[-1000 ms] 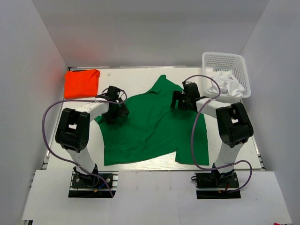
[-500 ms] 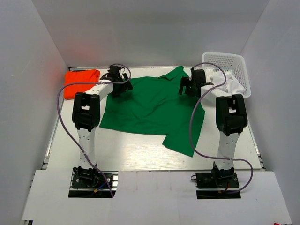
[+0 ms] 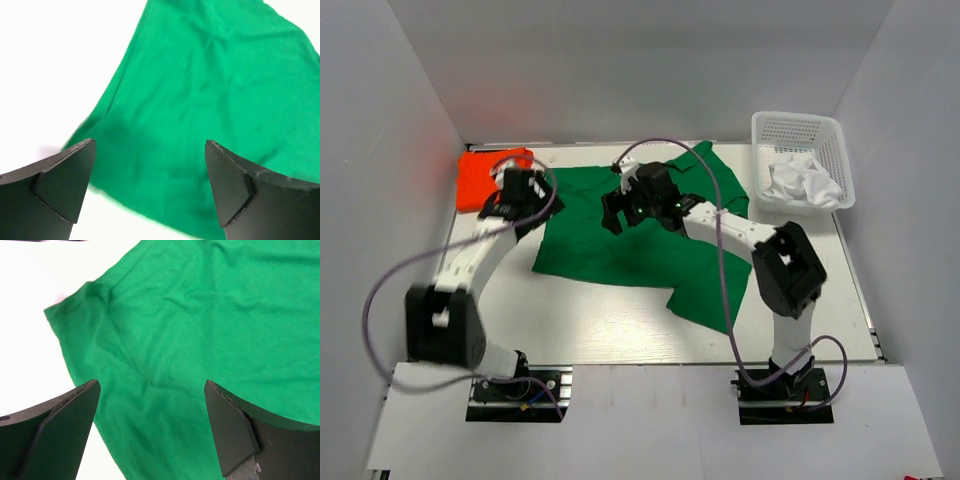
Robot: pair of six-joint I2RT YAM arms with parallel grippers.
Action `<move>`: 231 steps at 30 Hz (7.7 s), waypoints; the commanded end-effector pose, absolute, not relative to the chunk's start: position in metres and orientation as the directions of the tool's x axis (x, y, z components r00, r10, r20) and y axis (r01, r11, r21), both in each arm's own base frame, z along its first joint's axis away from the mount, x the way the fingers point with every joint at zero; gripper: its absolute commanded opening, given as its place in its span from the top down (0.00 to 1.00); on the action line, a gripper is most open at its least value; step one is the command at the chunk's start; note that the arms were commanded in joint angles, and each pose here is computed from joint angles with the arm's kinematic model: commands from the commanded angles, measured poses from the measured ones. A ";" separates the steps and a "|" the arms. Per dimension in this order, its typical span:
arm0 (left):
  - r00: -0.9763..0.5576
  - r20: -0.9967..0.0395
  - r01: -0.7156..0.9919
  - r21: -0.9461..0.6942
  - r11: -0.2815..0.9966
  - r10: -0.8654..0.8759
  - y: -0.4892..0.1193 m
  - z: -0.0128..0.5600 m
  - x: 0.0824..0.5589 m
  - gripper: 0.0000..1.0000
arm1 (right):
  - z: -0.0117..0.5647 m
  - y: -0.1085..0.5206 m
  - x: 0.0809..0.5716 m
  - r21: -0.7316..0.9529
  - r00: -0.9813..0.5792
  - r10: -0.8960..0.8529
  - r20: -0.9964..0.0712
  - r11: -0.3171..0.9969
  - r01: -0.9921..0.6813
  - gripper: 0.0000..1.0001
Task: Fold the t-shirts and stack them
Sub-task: Flatten out the tshirt
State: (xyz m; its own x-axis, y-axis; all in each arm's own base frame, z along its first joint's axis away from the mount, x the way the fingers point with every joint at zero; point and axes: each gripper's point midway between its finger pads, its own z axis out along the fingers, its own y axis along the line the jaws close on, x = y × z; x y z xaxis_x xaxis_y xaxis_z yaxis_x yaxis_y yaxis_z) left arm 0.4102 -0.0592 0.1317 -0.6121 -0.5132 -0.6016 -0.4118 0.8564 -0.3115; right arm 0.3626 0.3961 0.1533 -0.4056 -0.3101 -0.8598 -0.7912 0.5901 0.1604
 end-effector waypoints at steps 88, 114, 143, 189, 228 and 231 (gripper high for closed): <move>-0.775 -0.210 -0.591 -0.092 0.802 -0.595 -0.050 0.013 0.199 0.00 | -0.024 0.328 0.462 0.291 -0.882 0.051 -0.469 0.952 -0.100 0.16; -0.770 -0.311 -0.480 -0.292 0.827 -0.557 -0.079 0.016 0.276 0.55 | -0.017 0.331 0.455 0.297 -0.873 -0.006 -0.488 0.939 -0.173 0.15; -0.677 -0.330 -0.667 -0.104 0.738 -0.658 -0.032 0.088 0.199 0.12 | -0.014 0.314 0.449 0.209 -0.854 -0.140 -0.501 0.938 -0.277 0.10; -0.731 -0.569 -0.251 -0.289 0.924 -0.376 -0.099 0.014 0.615 0.00 | 0.004 0.179 0.240 0.198 -0.919 -0.087 -0.384 0.965 -0.174 0.10; -0.591 -0.568 -0.434 -0.374 0.820 -0.572 -0.047 0.076 0.301 0.00 | 0.109 0.145 0.282 0.361 -0.610 0.289 -0.738 0.932 0.004 0.10; -0.587 -0.567 -0.459 -0.354 0.815 -0.578 -0.042 0.068 0.300 0.00 | 0.103 0.147 0.276 0.346 -0.645 0.257 -0.720 0.938 -0.012 0.10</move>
